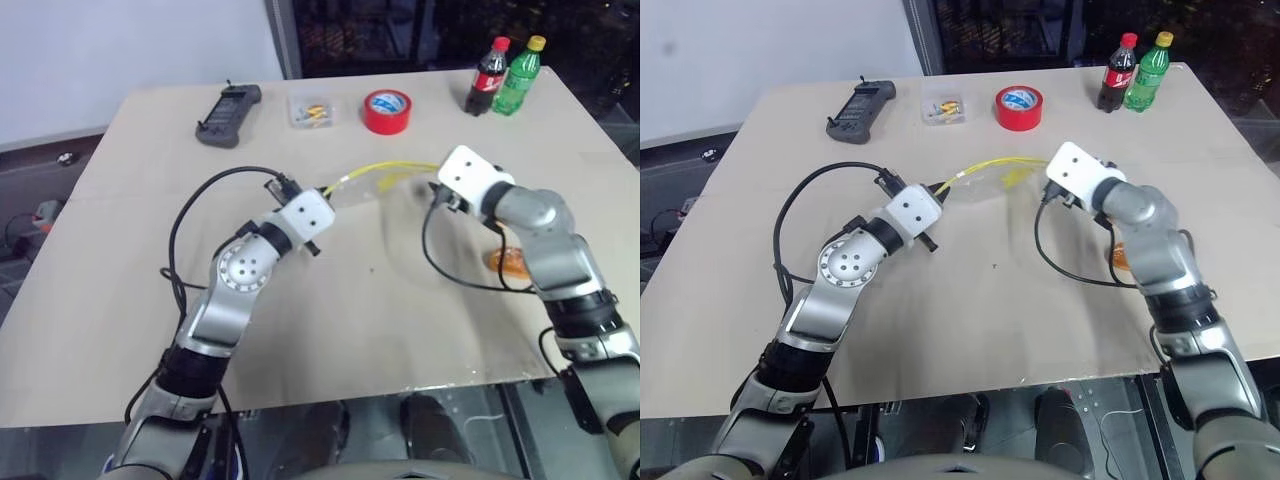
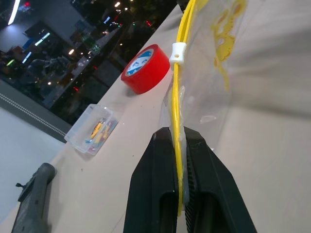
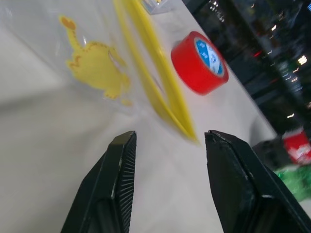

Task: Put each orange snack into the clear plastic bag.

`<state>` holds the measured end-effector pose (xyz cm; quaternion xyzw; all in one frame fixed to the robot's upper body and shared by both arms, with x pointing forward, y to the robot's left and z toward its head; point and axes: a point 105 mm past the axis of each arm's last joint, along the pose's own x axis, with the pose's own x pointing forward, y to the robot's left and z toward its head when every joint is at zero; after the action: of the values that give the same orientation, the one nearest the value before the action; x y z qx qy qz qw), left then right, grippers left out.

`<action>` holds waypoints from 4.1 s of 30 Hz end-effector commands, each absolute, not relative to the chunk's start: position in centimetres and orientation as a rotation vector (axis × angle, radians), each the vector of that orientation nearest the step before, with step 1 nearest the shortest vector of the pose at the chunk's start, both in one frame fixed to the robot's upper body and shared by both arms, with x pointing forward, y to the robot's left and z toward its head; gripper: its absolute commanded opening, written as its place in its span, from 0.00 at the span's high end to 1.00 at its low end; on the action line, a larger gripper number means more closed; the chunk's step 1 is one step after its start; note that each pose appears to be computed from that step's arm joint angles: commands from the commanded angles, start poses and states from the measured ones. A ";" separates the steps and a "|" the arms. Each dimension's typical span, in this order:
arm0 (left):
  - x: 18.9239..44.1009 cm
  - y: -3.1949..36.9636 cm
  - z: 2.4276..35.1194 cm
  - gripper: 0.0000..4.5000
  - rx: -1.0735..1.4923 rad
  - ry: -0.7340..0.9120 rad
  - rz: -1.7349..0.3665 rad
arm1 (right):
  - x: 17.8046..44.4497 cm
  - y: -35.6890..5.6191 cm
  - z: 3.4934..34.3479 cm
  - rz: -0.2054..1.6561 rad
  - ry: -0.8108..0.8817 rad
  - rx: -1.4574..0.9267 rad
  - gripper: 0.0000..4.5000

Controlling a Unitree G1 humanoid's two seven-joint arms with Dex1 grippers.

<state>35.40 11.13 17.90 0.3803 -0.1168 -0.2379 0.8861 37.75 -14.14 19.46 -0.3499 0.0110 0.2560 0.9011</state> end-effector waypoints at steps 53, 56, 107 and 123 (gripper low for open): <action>33.7 11.2 19.2 1.00 0.816 -0.294 -0.523 | 36.4 -8.4 22.5 0.649 0.051 0.036 0.98; 33.7 11.2 19.2 1.00 0.814 -0.293 -0.522 | 36.4 -8.4 22.4 0.650 0.054 0.036 0.98; 34.1 13.6 16.9 1.00 0.892 -0.187 -0.546 | 36.0 -8.8 18.5 0.745 -0.187 -0.917 0.02; 35.1 13.2 18.2 1.00 0.863 -0.211 -0.509 | 40.8 -23.9 14.5 0.050 0.243 -0.366 0.02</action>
<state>35.15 13.25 16.90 0.4098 -0.0786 -0.2536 0.8727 40.40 -23.34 13.73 -0.1940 0.1319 0.0431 0.9712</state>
